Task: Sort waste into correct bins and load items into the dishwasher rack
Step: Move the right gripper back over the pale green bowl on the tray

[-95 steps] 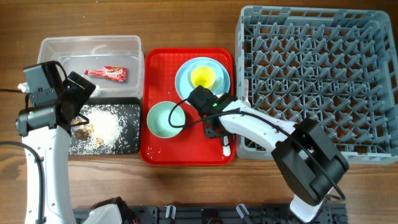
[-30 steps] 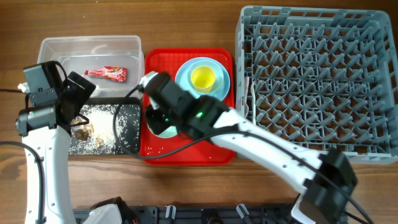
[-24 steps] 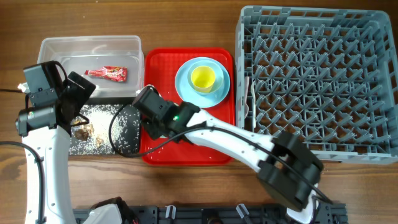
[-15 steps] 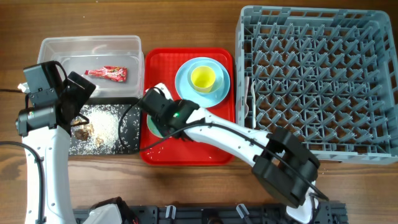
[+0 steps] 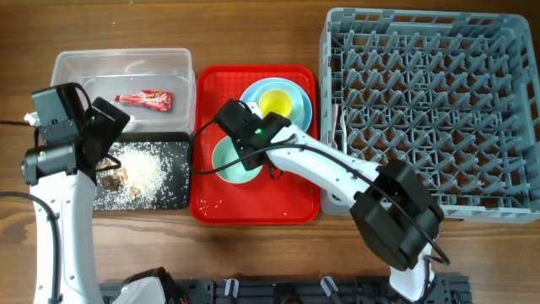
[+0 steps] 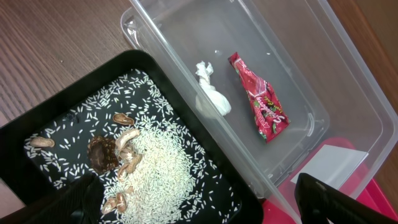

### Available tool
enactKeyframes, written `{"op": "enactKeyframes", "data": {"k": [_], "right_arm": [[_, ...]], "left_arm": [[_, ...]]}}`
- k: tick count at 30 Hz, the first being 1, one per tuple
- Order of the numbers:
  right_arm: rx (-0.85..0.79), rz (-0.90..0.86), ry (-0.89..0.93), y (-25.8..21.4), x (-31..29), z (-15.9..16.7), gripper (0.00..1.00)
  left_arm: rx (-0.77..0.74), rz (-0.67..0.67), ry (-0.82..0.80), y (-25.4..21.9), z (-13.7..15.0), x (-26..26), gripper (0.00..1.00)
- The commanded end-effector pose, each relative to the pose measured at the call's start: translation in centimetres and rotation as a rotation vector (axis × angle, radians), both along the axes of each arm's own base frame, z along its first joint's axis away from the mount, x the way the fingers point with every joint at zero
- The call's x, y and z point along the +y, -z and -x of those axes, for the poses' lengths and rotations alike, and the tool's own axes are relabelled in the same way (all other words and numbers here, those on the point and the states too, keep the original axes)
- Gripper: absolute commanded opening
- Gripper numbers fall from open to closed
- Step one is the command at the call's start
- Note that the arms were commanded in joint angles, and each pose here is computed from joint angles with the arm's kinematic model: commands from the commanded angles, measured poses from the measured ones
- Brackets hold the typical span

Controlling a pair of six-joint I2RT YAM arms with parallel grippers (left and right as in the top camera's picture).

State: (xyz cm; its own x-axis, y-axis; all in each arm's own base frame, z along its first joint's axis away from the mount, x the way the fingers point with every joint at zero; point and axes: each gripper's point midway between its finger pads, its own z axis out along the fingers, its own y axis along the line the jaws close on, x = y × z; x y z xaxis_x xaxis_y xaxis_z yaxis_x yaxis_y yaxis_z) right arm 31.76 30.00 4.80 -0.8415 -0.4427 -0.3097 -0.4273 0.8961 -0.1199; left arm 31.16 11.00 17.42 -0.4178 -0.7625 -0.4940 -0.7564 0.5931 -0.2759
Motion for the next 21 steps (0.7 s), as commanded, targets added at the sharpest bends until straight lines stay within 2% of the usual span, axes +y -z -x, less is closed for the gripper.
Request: {"op": "enactKeyframes", "data": {"k": [1,8,11,15,21], "right_arm": [[0.016,-0.042,0.005,-0.1,0.9,0.1,0.06],[0.184,-0.363,-0.170,-2.9,7.4,2.9,0.15],[0.180,-0.364,-0.171,-2.9,7.4,2.8,0.14],[0.138,-0.288,-0.134,-1.7,5.9,2.1,0.05],[0.136,-0.229,-0.110,-0.2,4.5,2.2,0.05]], "left_arm": [[-0.015,-0.016,0.006,-0.7,-0.1,0.2,1.00],[-0.015,-0.016,0.006,-0.7,-0.1,0.2,1.00],[-0.015,-0.016,0.006,-0.7,-0.1,0.2,1.00],[-0.015,-0.016,0.006,-0.7,-0.1,0.2,1.00],[-0.015,-0.016,0.006,-0.7,-0.1,0.2,1.00]]}}
